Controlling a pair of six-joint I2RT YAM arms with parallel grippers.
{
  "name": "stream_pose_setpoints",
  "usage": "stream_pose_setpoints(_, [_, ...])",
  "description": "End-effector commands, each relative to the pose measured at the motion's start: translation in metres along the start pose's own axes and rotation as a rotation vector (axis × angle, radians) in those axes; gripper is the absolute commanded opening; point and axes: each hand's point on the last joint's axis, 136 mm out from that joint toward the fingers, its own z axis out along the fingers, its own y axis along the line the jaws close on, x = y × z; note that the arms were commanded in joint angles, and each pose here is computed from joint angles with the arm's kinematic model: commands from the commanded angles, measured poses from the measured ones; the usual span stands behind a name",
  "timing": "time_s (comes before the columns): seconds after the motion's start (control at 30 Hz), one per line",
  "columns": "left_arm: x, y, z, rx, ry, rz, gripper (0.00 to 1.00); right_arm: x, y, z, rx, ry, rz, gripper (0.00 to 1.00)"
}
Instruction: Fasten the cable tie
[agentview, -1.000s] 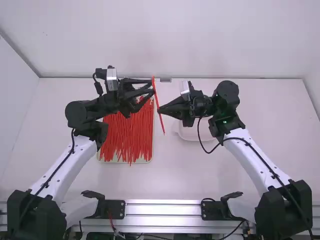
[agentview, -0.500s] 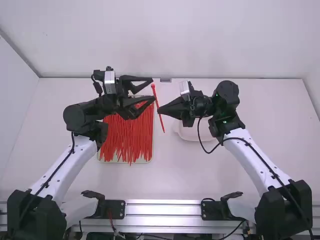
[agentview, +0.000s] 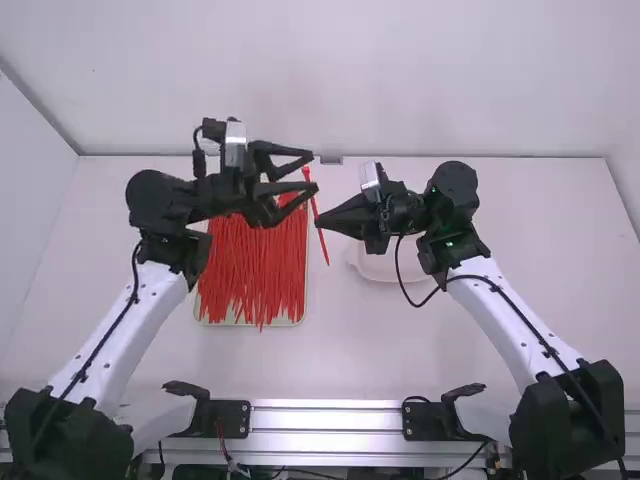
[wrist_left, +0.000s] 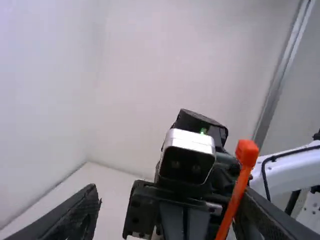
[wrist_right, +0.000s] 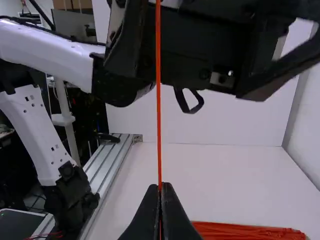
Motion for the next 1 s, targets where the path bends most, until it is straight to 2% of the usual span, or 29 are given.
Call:
stream_pose_setpoints(0.0, [-0.0119,-0.0135,0.0012,0.047,0.008,0.093,0.6,-0.0107,0.0001,0.0004,-0.006,-0.005,-0.026,0.0])
stream_pose_setpoints(0.03, [-0.0129,-0.0161,0.0018,0.057,0.011,0.1,0.47,-0.0107,0.0002,0.0004,-0.006,-0.005,-0.033,0.0])
stream_pose_setpoints(0.07, [-0.0138,-0.0176,0.0018,0.064,0.014,0.112,0.37,-0.0107,0.0003,0.0004,-0.006,-0.005,-0.032,0.0])
stream_pose_setpoints(0.2, [-0.0155,-0.0198,0.0019,0.071,0.013,0.125,0.32,-0.0107,0.0003,0.0004,-0.006,-0.005,-0.032,0.0])
stream_pose_setpoints(0.5, [-0.0156,-0.0198,0.002,0.071,0.012,0.125,0.27,-0.0106,0.0002,0.0004,-0.006,-0.005,-0.032,0.0])
stream_pose_setpoints(0.67, [-0.0168,-0.0181,0.0021,0.061,0.006,0.119,0.01,-0.0087,0.0,0.0004,-0.006,-0.001,-0.035,0.0])
stream_pose_setpoints(0.97, [-0.0174,-0.0175,0.0022,0.057,0.003,0.111,0.01,-0.0054,-0.0006,0.0004,-0.005,0.005,-0.037,0.0])
